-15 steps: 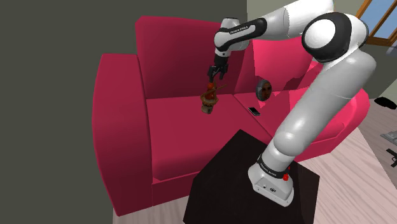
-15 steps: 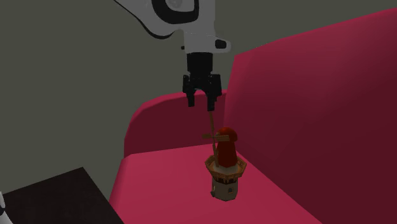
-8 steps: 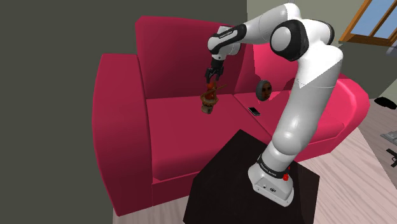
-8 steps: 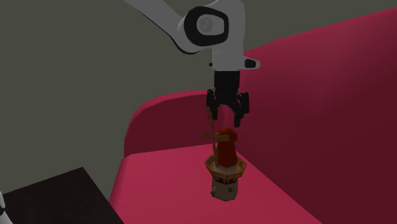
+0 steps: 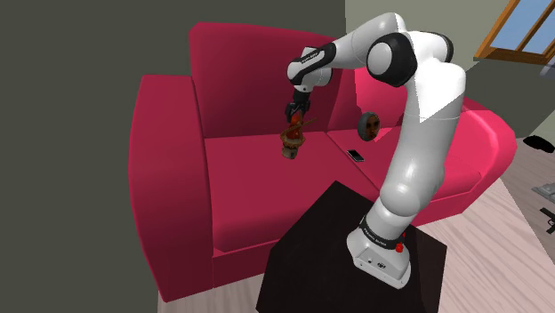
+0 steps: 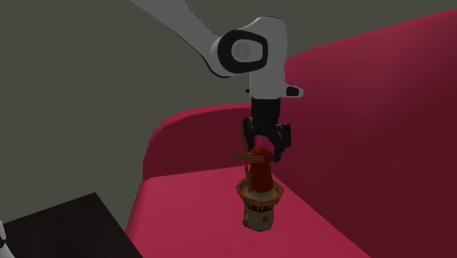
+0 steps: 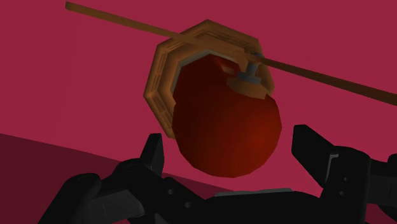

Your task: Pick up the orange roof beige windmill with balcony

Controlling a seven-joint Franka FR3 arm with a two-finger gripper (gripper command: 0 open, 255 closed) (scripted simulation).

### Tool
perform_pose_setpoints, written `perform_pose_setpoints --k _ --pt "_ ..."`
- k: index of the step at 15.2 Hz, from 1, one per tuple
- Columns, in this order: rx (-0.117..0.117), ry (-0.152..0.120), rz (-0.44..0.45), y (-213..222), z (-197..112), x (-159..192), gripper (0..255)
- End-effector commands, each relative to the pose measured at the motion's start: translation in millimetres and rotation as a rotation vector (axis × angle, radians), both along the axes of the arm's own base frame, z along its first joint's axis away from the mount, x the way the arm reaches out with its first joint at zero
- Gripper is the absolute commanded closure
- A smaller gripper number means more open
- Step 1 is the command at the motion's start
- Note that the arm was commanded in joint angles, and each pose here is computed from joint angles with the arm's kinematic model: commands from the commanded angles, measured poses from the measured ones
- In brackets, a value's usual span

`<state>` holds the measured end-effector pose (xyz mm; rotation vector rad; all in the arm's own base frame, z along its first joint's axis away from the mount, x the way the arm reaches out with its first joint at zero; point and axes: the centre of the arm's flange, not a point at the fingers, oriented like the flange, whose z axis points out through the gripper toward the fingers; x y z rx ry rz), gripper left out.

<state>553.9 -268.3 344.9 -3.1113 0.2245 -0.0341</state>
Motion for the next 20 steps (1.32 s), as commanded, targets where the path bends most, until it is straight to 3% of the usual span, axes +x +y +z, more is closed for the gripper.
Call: perform_pose_setpoints --k 1,2,3,12,20 --pt "0.0 0.0 0.0 -0.6 -6.2 0.7 0" --pt "0.0 0.0 0.0 -0.6 -6.2 0.8 0" --pt "0.0 0.0 0.0 -0.9 -5.9 0.3 255" --pt "0.0 0.0 0.0 -0.6 -6.2 0.8 255" --pt "0.0 0.0 0.0 -0.6 36.0 0.8 255"
